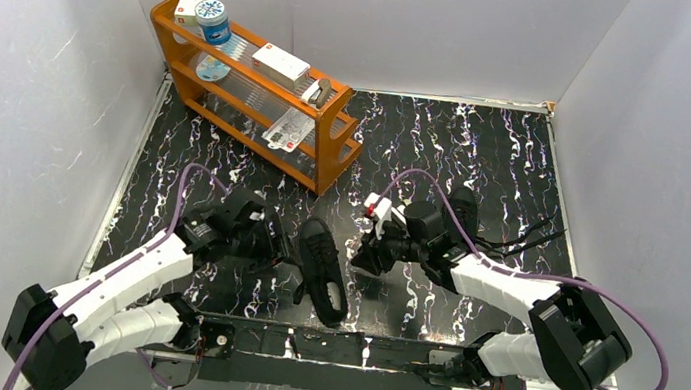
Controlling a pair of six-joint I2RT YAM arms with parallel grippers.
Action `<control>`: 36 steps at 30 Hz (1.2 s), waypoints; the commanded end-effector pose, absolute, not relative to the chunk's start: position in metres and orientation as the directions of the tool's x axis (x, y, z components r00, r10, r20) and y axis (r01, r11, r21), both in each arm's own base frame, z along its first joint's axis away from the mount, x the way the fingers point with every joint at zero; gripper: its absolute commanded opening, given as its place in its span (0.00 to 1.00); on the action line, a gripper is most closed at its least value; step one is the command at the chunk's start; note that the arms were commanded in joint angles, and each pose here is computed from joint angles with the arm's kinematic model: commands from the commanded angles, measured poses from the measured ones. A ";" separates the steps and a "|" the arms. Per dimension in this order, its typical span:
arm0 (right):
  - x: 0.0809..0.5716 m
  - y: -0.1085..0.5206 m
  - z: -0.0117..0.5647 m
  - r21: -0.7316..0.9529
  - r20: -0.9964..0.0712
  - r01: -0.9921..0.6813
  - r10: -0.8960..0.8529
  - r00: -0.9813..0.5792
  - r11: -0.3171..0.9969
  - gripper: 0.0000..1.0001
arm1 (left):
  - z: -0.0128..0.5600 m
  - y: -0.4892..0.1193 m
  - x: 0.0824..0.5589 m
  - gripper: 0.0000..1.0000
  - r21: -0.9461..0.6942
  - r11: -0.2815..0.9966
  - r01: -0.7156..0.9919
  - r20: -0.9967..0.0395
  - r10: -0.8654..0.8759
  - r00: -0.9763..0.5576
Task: Tie the shoes
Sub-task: Tie the shoelace on the shoe.
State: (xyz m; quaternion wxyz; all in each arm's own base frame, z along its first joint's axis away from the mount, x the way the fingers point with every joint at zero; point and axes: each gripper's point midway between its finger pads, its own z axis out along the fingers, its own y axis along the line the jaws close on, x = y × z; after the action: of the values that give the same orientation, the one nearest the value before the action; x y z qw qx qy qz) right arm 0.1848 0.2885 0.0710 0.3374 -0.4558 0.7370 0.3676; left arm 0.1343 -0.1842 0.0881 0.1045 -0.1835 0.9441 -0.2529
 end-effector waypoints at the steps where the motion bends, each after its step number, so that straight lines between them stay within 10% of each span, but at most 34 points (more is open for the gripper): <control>1: 0.200 0.281 0.088 0.210 -0.870 -0.908 -0.355 -0.343 0.362 0.47 | 0.135 -0.243 0.153 0.61 -0.709 0.672 -0.212 -0.041 -0.339 -0.940; 30: 0.198 0.278 0.092 0.230 -0.872 -0.900 -0.332 -0.359 0.369 0.52 | 0.099 -0.290 0.146 0.22 -0.534 0.835 -0.130 0.029 -0.136 -0.990; 36: 0.197 0.280 0.090 0.240 -0.870 -0.903 -0.333 -0.363 0.357 0.52 | 0.097 -0.292 0.144 0.33 -0.510 0.853 -0.115 0.016 -0.125 -0.992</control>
State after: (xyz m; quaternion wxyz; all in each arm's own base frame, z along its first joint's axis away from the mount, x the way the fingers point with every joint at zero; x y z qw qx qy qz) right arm 0.1919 0.2723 0.0793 0.3561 -0.4168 0.7513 0.3675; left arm 0.1450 -0.2897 0.0888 0.0054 -0.0732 0.9601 -0.2700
